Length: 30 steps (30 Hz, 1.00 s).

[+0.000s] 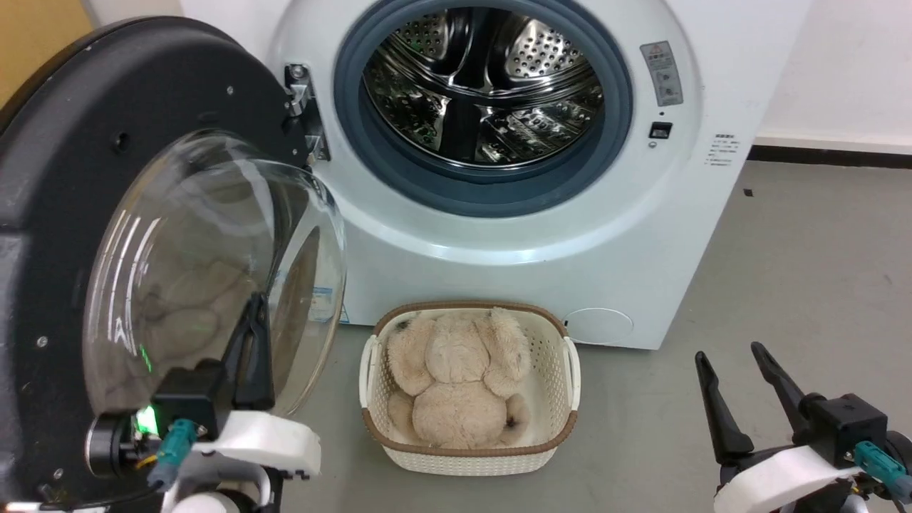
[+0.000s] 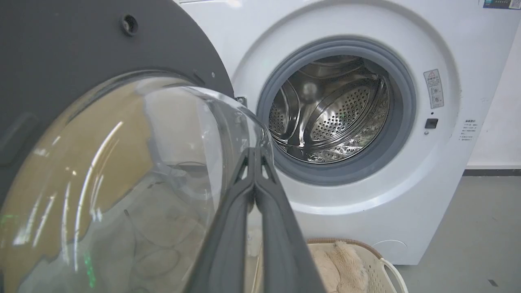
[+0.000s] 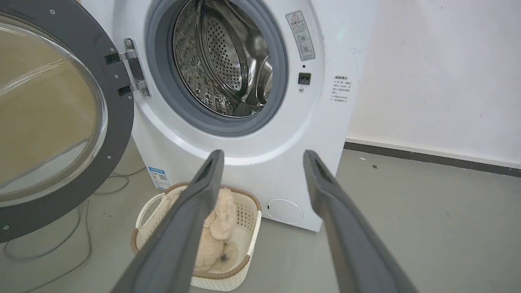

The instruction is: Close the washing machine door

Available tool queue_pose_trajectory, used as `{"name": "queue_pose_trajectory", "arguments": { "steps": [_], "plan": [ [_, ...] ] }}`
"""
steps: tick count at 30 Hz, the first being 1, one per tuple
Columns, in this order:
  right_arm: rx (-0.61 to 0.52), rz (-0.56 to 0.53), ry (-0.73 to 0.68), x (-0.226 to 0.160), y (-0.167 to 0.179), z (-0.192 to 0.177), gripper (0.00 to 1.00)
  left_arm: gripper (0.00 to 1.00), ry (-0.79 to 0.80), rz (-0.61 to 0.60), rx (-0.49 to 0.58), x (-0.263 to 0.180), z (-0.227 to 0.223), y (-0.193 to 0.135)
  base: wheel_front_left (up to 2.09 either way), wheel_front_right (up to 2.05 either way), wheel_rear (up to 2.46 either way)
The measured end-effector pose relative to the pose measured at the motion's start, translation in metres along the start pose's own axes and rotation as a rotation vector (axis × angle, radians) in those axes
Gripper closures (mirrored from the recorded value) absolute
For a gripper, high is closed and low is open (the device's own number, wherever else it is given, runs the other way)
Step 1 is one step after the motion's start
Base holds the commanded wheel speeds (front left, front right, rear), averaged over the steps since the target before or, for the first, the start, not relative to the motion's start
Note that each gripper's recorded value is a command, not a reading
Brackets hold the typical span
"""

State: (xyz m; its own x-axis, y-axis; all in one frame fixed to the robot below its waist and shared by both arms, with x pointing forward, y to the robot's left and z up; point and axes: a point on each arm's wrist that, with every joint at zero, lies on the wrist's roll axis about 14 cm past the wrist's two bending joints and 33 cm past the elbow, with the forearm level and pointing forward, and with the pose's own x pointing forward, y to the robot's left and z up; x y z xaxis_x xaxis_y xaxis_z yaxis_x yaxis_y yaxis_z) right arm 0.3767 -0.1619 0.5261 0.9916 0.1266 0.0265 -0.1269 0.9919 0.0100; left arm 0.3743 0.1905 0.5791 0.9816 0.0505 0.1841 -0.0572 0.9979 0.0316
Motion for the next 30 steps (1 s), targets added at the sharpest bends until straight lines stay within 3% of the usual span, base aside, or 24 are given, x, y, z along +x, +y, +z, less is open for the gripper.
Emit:
{"name": "queue_pose_trajectory", "arguments": {
  "steps": [17,30],
  "plan": [
    [0.031,0.066,-0.03,0.02,0.021,0.002,0.0,1.0,-0.314,0.114,-0.066,0.011,0.097,0.059,0.0,0.0,0.0],
    [0.056,0.134,-0.048,0.037,0.044,0.002,0.0,1.0,-0.494,0.271,-0.113,-0.014,0.149,0.13,0.0,0.0,0.0]
  ]
}}
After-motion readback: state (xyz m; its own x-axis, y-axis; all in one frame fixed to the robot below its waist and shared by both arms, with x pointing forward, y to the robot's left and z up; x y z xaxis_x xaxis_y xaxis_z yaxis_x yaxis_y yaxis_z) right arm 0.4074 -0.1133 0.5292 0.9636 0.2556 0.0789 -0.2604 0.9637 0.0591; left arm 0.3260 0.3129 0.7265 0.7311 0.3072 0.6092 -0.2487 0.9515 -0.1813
